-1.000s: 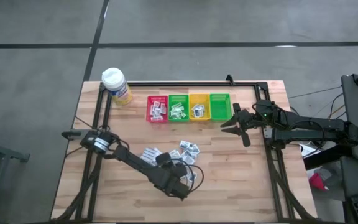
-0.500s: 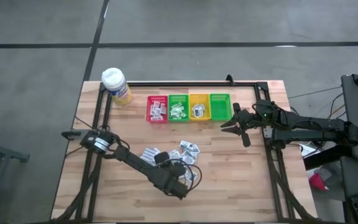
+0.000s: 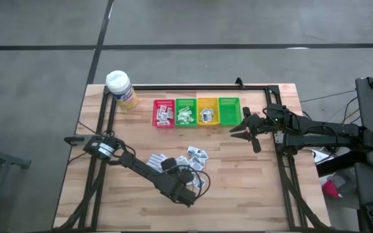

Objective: Pick & Place First Aid Supplies
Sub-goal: Put the alcohol pad into the yellow bin

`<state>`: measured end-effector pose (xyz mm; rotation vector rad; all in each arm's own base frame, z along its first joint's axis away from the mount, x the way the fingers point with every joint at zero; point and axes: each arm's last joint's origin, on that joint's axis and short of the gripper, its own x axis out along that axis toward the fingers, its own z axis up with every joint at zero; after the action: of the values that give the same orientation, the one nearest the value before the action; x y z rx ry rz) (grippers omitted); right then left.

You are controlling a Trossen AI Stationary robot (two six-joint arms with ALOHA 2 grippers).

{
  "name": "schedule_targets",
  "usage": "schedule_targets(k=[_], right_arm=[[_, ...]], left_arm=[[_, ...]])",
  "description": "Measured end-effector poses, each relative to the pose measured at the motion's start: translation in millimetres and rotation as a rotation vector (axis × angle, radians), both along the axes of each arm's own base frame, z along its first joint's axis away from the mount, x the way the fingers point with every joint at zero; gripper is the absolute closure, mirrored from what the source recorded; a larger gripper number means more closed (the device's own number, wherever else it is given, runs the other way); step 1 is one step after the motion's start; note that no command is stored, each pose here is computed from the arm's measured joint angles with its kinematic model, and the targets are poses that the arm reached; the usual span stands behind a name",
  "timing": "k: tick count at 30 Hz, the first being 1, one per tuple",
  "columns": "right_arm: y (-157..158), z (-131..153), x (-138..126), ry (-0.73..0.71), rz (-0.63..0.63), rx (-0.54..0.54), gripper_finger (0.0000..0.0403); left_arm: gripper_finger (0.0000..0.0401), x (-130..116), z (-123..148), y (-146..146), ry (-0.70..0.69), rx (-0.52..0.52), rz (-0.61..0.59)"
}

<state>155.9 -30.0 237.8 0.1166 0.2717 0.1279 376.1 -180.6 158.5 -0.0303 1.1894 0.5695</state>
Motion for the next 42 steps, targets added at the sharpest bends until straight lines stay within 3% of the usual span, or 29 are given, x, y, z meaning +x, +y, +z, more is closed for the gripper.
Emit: schedule_targets(k=[12, 26, 33, 42], right_arm=[[0, 0, 0, 0.0, 0.0, 0.0, 0.0332], [0, 0, 0, 0.0, 0.0, 0.0, 0.0319], [0, 0, 0, 0.0, -0.001, 0.0, 0.0314], [0, 0, 0, 0.002, -0.004, 0.014, 0.033]], left_arm=[[0.0302, 1, -2, 0, -0.022, -0.013, 0.011], [0.0305, -1, 1, 1, -0.003, 0.003, 0.015], [0.0305, -1, 11, 3, -0.006, 0.069, 0.036], [0.0305, 2, 17, -1, -0.034, 0.036, 0.042]])
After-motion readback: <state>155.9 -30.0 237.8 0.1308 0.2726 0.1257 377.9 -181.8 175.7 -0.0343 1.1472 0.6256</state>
